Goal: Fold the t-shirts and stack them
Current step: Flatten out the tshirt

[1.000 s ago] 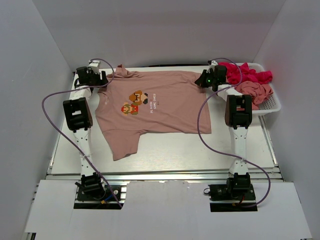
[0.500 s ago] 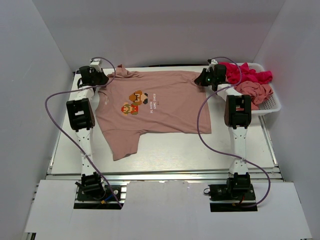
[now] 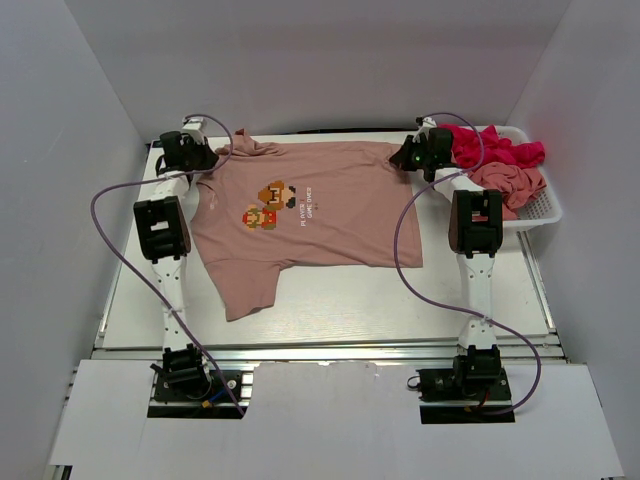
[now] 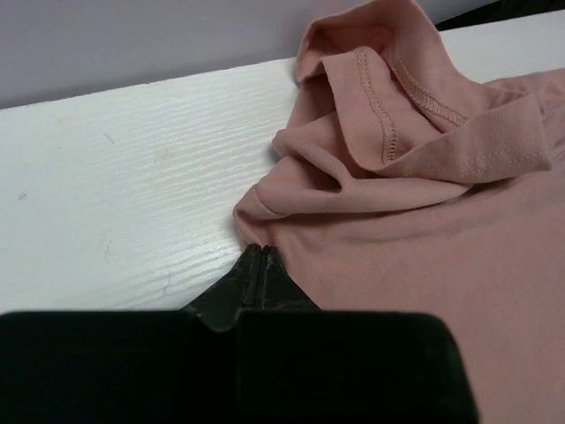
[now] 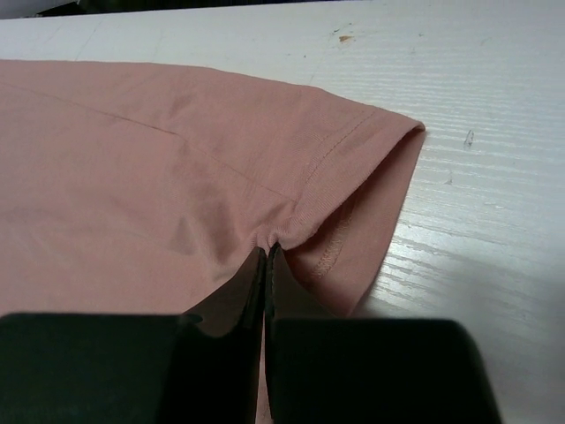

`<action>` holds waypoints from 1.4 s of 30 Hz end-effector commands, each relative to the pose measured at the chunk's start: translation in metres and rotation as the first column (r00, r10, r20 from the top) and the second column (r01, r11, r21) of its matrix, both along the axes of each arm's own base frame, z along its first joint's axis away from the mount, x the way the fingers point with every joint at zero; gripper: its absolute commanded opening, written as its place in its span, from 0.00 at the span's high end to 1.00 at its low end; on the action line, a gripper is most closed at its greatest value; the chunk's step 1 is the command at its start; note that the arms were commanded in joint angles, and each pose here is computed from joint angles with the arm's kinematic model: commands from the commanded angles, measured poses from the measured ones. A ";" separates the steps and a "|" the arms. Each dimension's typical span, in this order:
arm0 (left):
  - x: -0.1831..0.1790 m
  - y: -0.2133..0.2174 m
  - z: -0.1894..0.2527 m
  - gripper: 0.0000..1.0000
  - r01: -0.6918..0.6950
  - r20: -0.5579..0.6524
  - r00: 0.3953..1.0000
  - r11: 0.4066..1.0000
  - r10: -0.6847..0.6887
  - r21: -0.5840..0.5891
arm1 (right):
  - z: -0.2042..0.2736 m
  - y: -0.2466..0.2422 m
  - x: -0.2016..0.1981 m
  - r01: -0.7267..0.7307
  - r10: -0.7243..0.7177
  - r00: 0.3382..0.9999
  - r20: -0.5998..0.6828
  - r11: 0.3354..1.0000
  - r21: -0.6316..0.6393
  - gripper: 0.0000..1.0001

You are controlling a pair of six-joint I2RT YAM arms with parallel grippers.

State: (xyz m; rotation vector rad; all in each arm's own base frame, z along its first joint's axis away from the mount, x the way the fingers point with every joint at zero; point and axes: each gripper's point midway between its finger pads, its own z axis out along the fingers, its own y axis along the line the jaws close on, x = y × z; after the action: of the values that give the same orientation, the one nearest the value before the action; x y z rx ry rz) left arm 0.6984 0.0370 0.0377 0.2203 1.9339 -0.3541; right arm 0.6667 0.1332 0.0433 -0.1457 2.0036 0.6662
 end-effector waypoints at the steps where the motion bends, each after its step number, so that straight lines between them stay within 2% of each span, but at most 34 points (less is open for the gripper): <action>1: -0.003 0.004 0.079 1.00 -0.001 0.084 0.996 0.996 -0.007 0.088 | 0.063 -0.004 0.011 0.018 -0.013 0.989 0.144 0.999 -0.033 1.00; 12: -0.015 0.016 0.116 1.00 -0.029 0.112 0.994 0.993 0.016 0.116 | 0.120 -0.020 0.013 0.040 -0.034 0.974 0.225 0.999 -0.026 1.00; 31: -0.015 0.025 0.168 1.00 -0.081 0.188 0.981 0.988 0.055 0.132 | 0.140 -0.039 0.011 0.057 -0.056 0.967 0.249 0.998 0.001 1.00; 37: -0.016 0.022 0.210 1.00 -0.085 0.249 0.967 0.989 0.054 0.117 | 0.164 -0.036 0.013 0.051 -0.056 0.956 0.287 0.998 0.024 1.00; 39: -0.020 0.021 0.224 1.00 -0.086 0.265 0.963 0.989 0.053 0.117 | 0.182 -0.054 0.014 0.075 -0.082 0.947 0.312 0.997 0.034 1.00; 42: -0.032 0.017 0.254 1.00 -0.082 0.295 0.955 0.989 0.042 0.123 | 0.214 -0.053 0.009 0.069 -0.081 0.935 0.346 0.997 0.047 1.00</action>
State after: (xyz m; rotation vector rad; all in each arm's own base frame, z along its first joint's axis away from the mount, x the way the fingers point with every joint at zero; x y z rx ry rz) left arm 0.6835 0.0523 0.1644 0.2568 1.8621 -0.2139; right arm 0.6738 0.0964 0.1416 -0.1239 1.8622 0.6192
